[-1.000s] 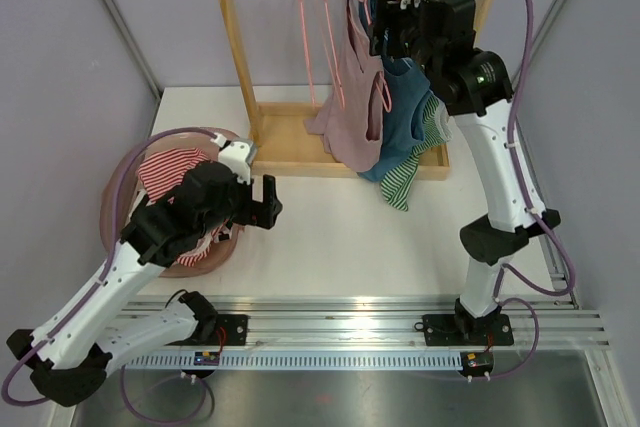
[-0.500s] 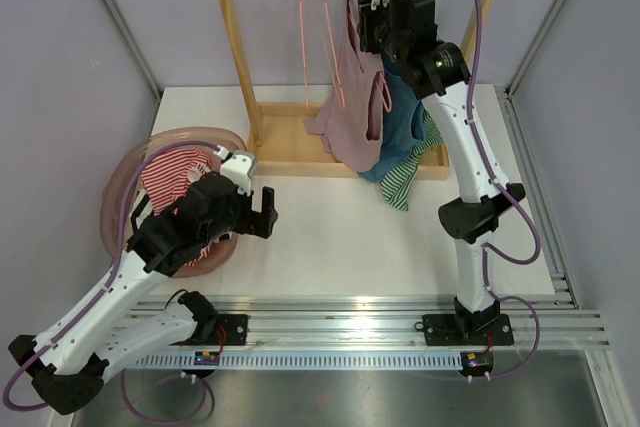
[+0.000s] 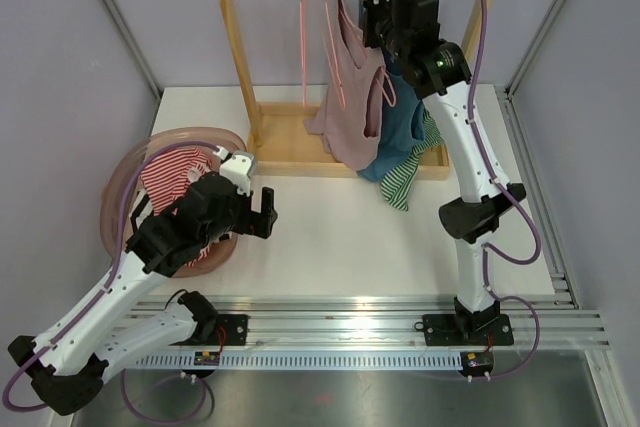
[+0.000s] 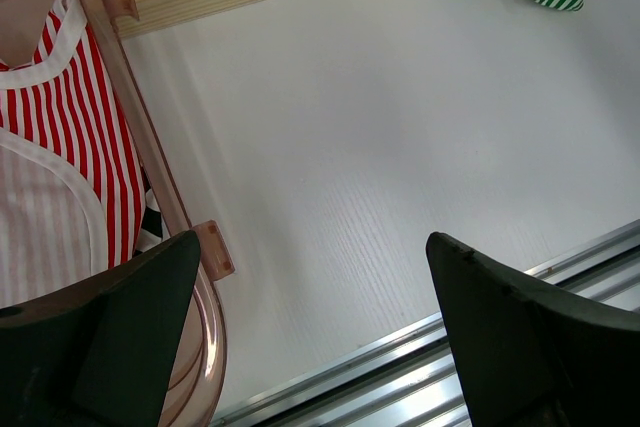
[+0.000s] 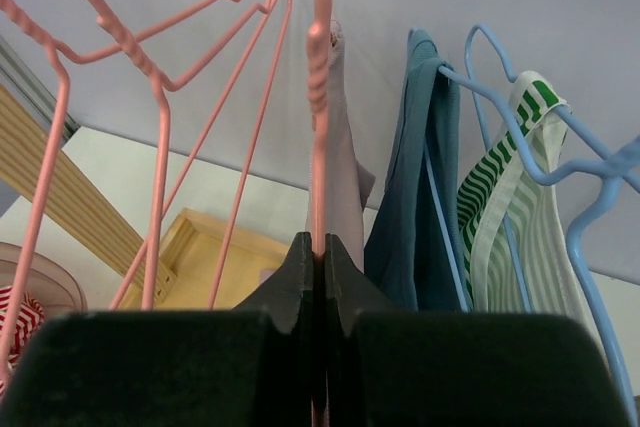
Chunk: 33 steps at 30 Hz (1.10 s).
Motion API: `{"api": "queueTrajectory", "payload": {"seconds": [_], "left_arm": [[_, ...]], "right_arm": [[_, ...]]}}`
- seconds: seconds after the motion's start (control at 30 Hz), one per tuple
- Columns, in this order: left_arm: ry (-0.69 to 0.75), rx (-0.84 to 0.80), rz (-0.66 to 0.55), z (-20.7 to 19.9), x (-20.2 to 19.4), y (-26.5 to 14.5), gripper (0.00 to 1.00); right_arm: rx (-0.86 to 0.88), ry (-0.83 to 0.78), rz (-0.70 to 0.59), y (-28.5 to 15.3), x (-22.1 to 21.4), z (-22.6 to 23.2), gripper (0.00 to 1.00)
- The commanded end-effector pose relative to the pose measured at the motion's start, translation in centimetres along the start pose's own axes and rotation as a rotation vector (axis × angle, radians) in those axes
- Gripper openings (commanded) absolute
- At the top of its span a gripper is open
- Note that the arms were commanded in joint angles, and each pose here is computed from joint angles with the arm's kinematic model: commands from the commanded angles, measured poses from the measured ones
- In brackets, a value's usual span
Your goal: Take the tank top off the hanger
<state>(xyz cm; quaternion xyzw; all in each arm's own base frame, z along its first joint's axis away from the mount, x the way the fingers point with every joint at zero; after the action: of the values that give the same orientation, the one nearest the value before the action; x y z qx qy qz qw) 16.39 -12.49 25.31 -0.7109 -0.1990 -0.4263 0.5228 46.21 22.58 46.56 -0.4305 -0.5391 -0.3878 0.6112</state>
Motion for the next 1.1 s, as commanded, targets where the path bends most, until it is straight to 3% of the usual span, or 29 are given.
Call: {"api": "queueTrajectory", "payload": {"seconds": [0.0, 0.17, 0.33, 0.57, 0.87, 1.07], "left_arm": [[-0.006, -0.013, -0.072, -0.2, 1.3, -0.5, 0.99], [-0.032, -0.01, -0.108, -0.2, 2.4, -1.2, 0.99], [-0.074, -0.012, -0.167, -0.5, 4.9, -2.8, 0.99], [-0.129, -0.091, -0.338, -2.0, 11.8, -6.9, 0.99], [-0.089, -0.182, -0.534, -5.7, 20.8, -9.6, 0.99], [0.011, -0.267, -0.639, -10.0, 24.9, -10.2, 0.99]], "right_arm": [[0.039, 0.089, -0.267, -5.4, 8.5, -0.1, 0.0], [0.059, 0.113, -0.276, -8.5, 9.6, -0.2, 0.0], [0.087, 0.14, -0.198, -10.5, 7.6, 0.0, 0.0], [0.125, 0.158, -0.118, -16.4, 5.5, -0.3, 0.0], [0.314, 0.156, -0.053, -29.5, 3.2, 0.2, 0.0], [0.38, 0.222, -0.017, -35.1, 1.6, 0.3, 0.0]]}}
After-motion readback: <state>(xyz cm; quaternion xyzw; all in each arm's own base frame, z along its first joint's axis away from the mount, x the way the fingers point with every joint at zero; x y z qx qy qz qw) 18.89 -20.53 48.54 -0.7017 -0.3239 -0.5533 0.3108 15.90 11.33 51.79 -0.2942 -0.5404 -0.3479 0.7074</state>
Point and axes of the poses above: each gripper's point midway between its finger pads, its own y axis out along the fingers, its own z axis along the line the jaws close on, x = y × z, the point moved 5 cm from there along -y, back along the fingers, and after that the axes turned 2 degrees about y, right-handed, at the moved point
